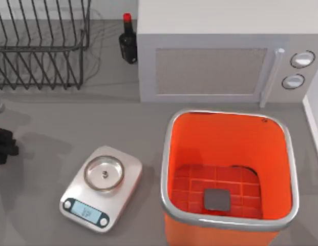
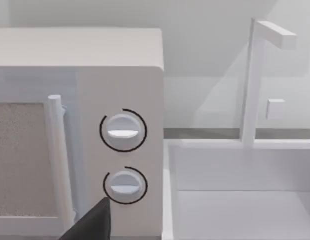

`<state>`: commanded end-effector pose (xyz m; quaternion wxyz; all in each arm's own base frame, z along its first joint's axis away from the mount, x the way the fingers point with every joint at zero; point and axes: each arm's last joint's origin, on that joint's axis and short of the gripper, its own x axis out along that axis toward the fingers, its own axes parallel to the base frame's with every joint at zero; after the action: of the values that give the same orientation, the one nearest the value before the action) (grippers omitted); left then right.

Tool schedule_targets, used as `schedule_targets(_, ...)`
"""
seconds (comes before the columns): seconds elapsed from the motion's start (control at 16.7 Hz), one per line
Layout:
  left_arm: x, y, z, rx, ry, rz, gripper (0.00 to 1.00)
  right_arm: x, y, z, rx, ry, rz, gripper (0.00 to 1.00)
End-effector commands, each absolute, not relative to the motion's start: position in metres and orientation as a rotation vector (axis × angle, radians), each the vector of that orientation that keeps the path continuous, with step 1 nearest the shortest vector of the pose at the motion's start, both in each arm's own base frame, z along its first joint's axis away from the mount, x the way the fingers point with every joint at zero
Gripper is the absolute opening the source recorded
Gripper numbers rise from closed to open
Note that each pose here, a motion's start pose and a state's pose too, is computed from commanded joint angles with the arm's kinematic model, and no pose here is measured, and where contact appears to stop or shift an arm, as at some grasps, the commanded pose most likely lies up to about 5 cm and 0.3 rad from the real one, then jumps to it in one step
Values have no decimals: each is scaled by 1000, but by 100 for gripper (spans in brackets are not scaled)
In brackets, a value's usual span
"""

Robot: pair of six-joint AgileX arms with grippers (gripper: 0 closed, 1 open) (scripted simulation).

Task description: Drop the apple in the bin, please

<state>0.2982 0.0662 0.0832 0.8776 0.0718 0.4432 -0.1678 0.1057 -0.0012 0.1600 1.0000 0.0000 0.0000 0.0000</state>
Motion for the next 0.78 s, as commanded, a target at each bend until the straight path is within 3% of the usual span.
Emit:
schedule_targets(0.18,298,66,83,150,924,-350,2,106,-1,160,0,0,0,100)
schedule_targets(0.24,298,66,83,150,924,-350,0,106,-1,160,0,0,0,100)
schedule_targets(0.78,299,68,86,157,918,-341,0,106,-1,160,0,0,0,100)
